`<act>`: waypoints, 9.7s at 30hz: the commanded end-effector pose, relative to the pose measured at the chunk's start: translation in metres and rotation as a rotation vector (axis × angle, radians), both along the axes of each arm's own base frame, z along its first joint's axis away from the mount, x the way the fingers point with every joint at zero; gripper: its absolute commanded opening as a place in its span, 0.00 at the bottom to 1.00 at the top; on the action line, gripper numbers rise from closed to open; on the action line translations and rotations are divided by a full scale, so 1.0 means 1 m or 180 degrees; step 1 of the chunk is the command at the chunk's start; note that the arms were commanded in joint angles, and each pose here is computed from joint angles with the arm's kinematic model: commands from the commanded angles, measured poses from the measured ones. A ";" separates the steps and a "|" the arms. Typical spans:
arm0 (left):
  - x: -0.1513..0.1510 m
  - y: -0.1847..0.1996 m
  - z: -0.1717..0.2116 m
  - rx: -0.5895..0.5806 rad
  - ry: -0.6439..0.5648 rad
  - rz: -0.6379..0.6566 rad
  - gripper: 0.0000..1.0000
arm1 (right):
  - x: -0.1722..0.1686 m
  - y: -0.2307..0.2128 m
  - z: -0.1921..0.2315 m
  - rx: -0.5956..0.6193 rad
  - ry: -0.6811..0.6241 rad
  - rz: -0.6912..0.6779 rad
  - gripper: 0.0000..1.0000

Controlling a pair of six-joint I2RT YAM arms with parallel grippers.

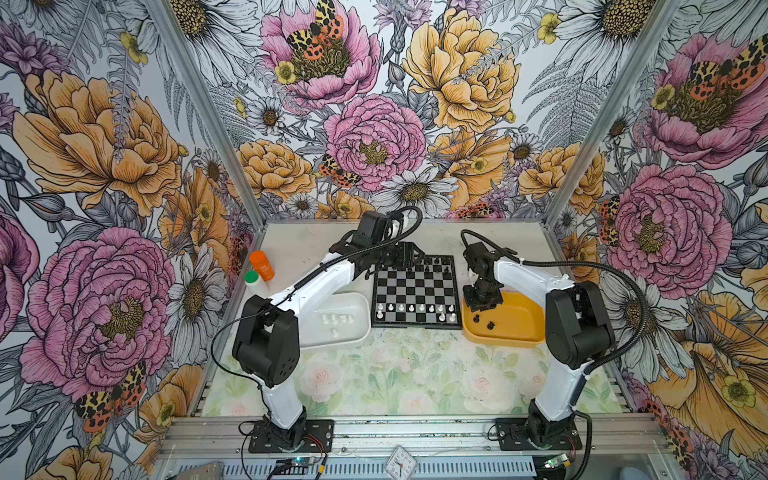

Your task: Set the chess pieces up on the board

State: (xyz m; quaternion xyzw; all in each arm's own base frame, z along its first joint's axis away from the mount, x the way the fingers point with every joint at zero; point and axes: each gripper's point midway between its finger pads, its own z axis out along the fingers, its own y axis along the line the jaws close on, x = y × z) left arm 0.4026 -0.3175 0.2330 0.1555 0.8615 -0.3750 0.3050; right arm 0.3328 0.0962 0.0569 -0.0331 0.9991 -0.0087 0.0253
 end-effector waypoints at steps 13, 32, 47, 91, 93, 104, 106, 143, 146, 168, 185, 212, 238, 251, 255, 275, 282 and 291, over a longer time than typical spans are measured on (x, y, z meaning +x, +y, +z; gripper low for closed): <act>-0.063 -0.093 -0.024 0.1008 -0.0081 -0.0896 0.65 | -0.022 -0.122 0.138 -0.0337 -0.0911 -0.1502 1.00; -0.120 -0.177 -0.110 0.1838 -0.0030 -0.1424 0.55 | -0.092 -0.151 0.140 -0.0102 -0.0935 -0.1891 1.00; -0.105 -0.192 -0.144 0.1971 -0.0091 -0.1383 0.45 | -0.100 -0.160 0.148 -0.0148 -0.1034 -0.1997 1.00; -0.088 -0.194 -0.174 0.2066 -0.0048 -0.1251 0.33 | -0.111 -0.163 0.157 -0.0145 -0.1083 -0.1983 1.00; -0.089 -0.196 -0.175 0.2058 -0.0051 -0.1261 0.33 | -0.111 -0.162 0.156 -0.0142 -0.1082 -0.1975 1.00; -0.087 -0.197 -0.178 0.2053 -0.0046 -0.1240 0.32 | -0.113 -0.161 0.156 -0.0118 -0.1098 -0.1963 1.00; -0.087 -0.197 -0.179 0.2058 -0.0045 -0.1236 0.31 | -0.114 -0.161 0.156 -0.0120 -0.1098 -0.1965 1.00; -0.090 -0.189 -0.192 0.2244 -0.0077 -0.1276 0.30 | -0.117 -0.158 0.160 -0.0073 -0.1178 -0.1946 1.00; -0.092 -0.189 -0.192 0.2272 -0.0093 -0.1291 0.32 | -0.117 -0.158 0.161 -0.0077 -0.1189 -0.1945 1.00; -0.093 -0.190 -0.190 0.2284 -0.0137 -0.1320 0.23 | -0.117 -0.157 0.162 -0.0063 -0.1217 -0.1923 1.00; -0.092 -0.191 -0.194 0.2259 -0.0102 -0.1314 0.13 | -0.119 -0.156 0.162 -0.0074 -0.1238 -0.1917 1.00; -0.061 -0.181 -0.117 0.2069 -0.0482 -0.1063 0.10 | -0.109 -0.156 0.163 -0.0006 -0.1290 -0.1942 1.00; -0.019 -0.138 -0.010 0.1987 -0.1100 -0.0619 0.08 | -0.084 -0.145 0.170 0.0211 -0.1365 -0.1852 0.99; 0.041 -0.046 -0.003 0.2199 -0.0923 -0.0180 0.06 | -0.042 -0.099 0.171 0.0313 -0.1404 -0.1561 0.98; 0.062 -0.013 -0.009 0.2254 -0.0809 -0.0037 0.05 | -0.024 -0.082 0.171 0.0312 -0.1422 -0.1458 0.98; 0.123 0.088 -0.090 0.2254 0.0026 0.0455 0.03 | 0.048 -0.021 0.178 0.0421 -0.1456 -0.1146 0.98; 0.122 0.096 -0.115 0.2266 0.0224 0.0440 0.03 | 0.051 -0.020 0.177 0.0412 -0.1445 -0.1157 0.98; 0.131 0.102 -0.133 0.2153 0.0377 0.0478 0.03 | 0.051 -0.021 0.176 0.0383 -0.1443 -0.1180 0.98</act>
